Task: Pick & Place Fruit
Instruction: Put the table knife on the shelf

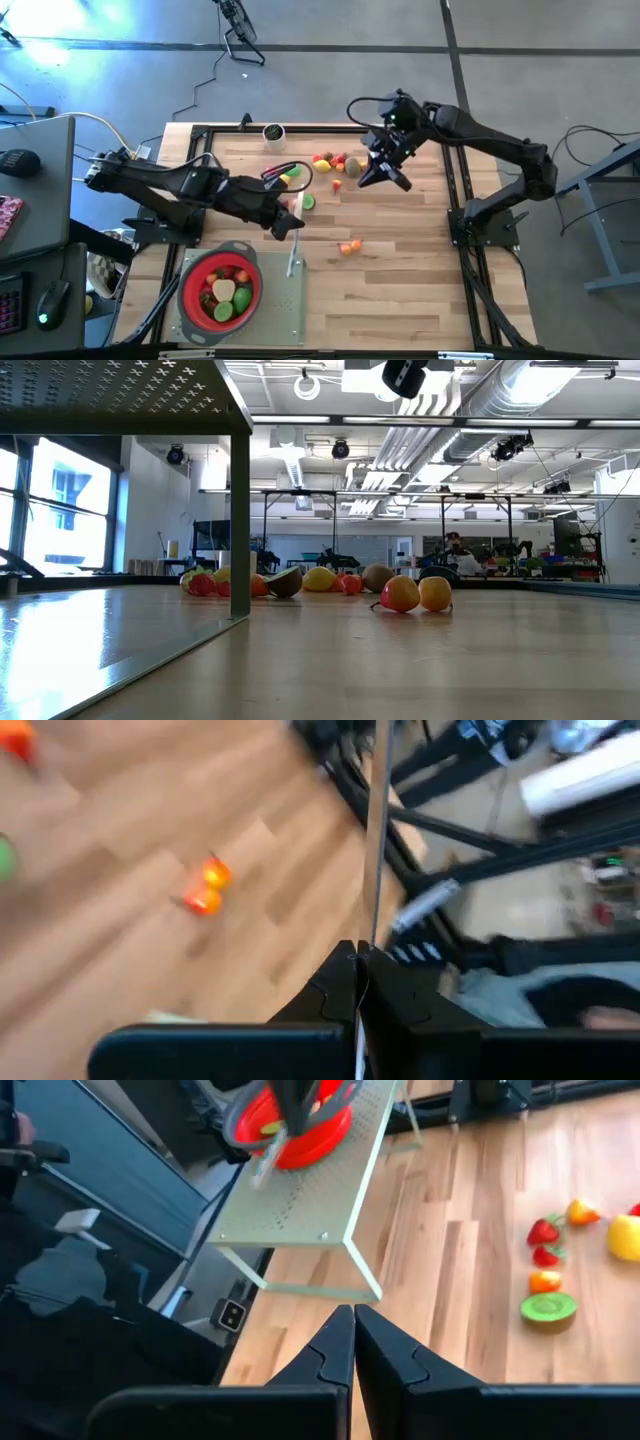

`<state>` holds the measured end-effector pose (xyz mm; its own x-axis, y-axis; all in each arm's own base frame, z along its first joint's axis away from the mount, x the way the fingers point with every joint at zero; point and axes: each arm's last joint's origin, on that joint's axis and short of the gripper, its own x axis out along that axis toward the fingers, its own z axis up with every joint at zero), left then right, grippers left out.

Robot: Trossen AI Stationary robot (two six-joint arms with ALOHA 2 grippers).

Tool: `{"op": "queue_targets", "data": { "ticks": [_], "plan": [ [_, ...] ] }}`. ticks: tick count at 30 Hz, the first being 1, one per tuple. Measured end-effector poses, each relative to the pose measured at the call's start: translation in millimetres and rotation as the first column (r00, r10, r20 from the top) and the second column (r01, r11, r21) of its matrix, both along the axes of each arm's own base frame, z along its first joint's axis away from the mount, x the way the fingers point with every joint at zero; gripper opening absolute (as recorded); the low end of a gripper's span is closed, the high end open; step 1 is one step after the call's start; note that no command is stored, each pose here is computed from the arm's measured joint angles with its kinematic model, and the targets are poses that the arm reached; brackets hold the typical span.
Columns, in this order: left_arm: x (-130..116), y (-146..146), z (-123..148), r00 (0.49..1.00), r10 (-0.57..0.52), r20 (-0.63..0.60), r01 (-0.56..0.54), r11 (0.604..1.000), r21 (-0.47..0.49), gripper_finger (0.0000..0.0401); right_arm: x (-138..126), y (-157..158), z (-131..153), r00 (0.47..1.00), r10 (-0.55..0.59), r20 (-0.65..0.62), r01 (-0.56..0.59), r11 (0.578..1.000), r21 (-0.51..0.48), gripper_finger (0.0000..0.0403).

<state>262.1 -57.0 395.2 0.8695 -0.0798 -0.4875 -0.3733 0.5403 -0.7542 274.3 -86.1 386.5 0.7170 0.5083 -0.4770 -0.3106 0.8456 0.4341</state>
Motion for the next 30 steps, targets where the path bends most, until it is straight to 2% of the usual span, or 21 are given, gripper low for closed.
{"op": "queue_targets", "data": {
  "ticks": [6,10,14,21,25,30],
  "plan": [
    [-3.6,-0.5,-5.8,0.996,0.022,-0.086,-0.032,0.994,-0.109,0.0000,-3.4,-8.9,0.7,1.000,0.001,0.023,-0.001,1.000,0.009,0.0004],
    [-3.9,0.3,-11.7,0.988,0.072,-0.138,-0.085,0.992,-0.090,0.0000,-2.2,-9.2,2.0,0.998,0.014,0.054,-0.013,1.000,-0.017,0.0003],
    [5.2,-1.8,-23.6,0.977,0.077,-0.200,-0.093,0.993,-0.072,0.0000,2.2,-5.0,1.9,0.997,0.034,0.070,-0.032,0.999,-0.025,0.0003],
    [13.3,-4.9,-29.2,0.977,0.032,-0.210,-0.049,0.996,-0.077,0.0000,21.1,1.3,-12.4,0.999,0.043,-0.001,-0.043,0.998,0.039,0.0009],
    [13.4,-4.9,-28.7,0.979,0.016,-0.201,-0.028,0.998,-0.056,0.0000,36.0,7.8,-25.8,0.996,0.083,-0.045,-0.079,0.994,0.081,0.0029],
    [11.9,-5.1,-25.7,0.983,-0.026,-0.181,0.019,0.999,-0.040,0.0000,53.9,19.4,-38.5,0.980,0.199,-0.027,-0.192,0.967,0.166,0.0079]
  ]
}}
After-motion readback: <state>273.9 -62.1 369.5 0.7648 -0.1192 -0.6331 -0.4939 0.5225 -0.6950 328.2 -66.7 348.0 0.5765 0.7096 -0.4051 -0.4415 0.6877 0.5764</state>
